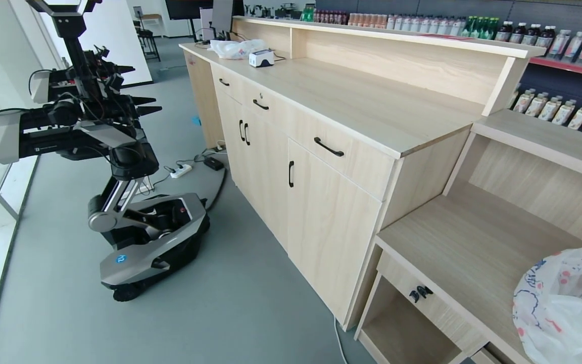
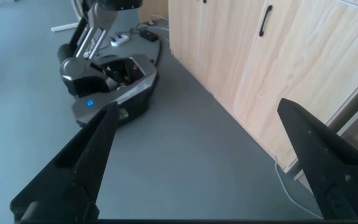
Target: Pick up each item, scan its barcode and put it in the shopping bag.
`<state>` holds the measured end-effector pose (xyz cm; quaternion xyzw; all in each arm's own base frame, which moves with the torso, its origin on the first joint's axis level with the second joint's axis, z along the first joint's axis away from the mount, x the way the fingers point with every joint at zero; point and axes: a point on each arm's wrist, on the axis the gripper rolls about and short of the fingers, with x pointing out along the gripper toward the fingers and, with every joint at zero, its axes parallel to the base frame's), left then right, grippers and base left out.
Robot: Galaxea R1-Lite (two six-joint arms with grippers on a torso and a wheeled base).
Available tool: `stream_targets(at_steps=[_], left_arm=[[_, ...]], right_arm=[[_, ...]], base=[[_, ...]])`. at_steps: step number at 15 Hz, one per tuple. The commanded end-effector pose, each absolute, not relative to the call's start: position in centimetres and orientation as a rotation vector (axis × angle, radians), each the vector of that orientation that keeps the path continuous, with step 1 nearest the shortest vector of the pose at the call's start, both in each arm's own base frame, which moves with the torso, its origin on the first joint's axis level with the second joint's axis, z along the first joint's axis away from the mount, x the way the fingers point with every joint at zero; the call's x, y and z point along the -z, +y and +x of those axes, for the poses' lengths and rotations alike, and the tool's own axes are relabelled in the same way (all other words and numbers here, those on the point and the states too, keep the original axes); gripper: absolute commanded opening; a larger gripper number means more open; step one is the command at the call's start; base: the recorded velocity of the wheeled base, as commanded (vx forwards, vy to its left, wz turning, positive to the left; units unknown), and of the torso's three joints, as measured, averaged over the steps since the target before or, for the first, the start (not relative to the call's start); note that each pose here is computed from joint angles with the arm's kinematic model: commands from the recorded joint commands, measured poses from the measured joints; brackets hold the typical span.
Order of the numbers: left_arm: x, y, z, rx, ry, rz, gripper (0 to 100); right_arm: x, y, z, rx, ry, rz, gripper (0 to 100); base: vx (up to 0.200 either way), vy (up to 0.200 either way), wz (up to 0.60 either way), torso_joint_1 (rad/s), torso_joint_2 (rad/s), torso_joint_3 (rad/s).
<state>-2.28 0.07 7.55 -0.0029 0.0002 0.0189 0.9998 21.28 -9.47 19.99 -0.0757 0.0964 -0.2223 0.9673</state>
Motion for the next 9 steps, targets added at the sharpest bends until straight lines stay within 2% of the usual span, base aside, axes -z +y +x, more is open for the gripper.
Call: stream_targets(at_steps=[1, 5, 9], left_arm=[[-7.5, 0.1, -2.3, -0.038, 0.0, -0.006, 100], [-7.5, 0.1, -2.3, -0.04, 0.0, -0.006, 100], [-7.5, 0.1, -2.3, -0.038, 0.0, -0.006, 100]], right_arm=[[-17.3, -10.1, 23.2, 0.431, 0.301, -0.131, 0], [-13.1, -10.8, 24.9, 0.417, 0.447, -0.079, 0], [-10.4, -11.1, 26.3, 0.4, 0.476, -0.078, 0]], base=[[0.0, 0.0, 0.0, 0.0, 0.0, 0.0], [0.0, 0.0, 0.0, 0.0, 0.0, 0.0], [0.0, 0.0, 0.0, 0.0, 0.0, 0.0]])
